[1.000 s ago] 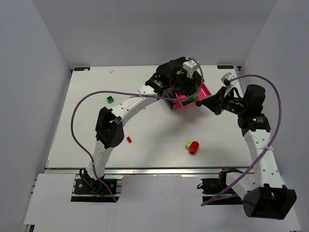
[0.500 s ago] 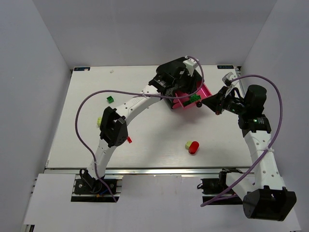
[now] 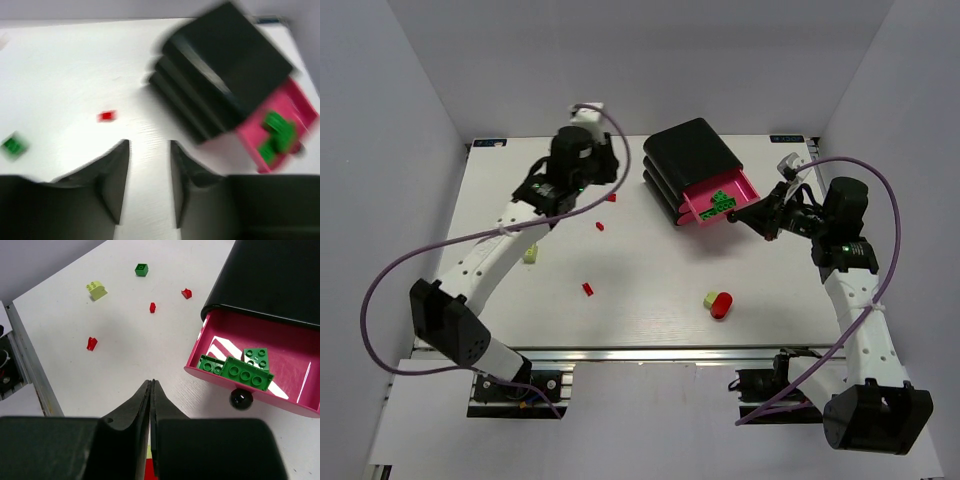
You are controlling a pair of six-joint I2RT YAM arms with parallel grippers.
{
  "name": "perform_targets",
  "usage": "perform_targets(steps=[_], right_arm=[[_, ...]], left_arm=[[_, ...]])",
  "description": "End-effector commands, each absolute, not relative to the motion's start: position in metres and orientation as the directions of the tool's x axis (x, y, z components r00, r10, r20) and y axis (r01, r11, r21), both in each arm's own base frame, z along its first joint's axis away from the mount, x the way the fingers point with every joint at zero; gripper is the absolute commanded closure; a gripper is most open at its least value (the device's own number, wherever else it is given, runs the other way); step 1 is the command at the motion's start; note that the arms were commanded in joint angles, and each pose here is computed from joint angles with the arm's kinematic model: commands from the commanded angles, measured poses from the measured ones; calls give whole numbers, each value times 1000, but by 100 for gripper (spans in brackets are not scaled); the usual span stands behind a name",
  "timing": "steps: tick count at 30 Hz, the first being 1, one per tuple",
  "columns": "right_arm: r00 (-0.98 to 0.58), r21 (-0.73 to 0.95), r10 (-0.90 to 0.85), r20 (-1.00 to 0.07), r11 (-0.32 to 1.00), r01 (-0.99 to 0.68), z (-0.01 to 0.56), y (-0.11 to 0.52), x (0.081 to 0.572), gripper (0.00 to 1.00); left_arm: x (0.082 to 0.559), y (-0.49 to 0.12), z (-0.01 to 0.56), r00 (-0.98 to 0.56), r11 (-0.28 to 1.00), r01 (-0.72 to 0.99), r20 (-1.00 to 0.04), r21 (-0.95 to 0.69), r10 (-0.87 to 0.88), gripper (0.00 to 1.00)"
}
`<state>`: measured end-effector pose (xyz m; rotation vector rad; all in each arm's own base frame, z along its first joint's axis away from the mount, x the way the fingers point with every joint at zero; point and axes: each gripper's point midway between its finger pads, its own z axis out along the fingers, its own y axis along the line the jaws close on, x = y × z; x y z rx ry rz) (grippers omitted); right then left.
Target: Sort the legos into containers by color
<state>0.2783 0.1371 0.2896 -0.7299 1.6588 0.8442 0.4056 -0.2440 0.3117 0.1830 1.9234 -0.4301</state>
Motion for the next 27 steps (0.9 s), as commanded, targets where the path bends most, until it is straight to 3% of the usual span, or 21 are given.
perform_targets(steps=[1,2,3,6,14,27], right_arm=[[-201,150,-36,-979,537,-830,294,139,281,93],[-203,151,-37,-979,539,-829,293,139,281,86],[-206,153,-37,-978,542,-826,291,139,282,74],[-209,155,-37,-977,550,-821,290,138,284,58],[-216,157,-42,-975,556,-816,286,137,287,53],[-210,147,-49,-977,557,-817,286,137,288,52]], left_arm=[[414,-160,237,-540,982,29,-830,-184,-140,48],[415,-148,227,-559,984,-8,-814,-181,-154,30],[413,-135,215,-581,983,-49,-795,-177,-172,25],[423,-100,187,-620,974,-157,-751,-165,-227,18],[448,-51,123,-715,936,-328,-614,-128,-335,17],[497,-26,64,-747,911,-406,-546,-75,-378,15]])
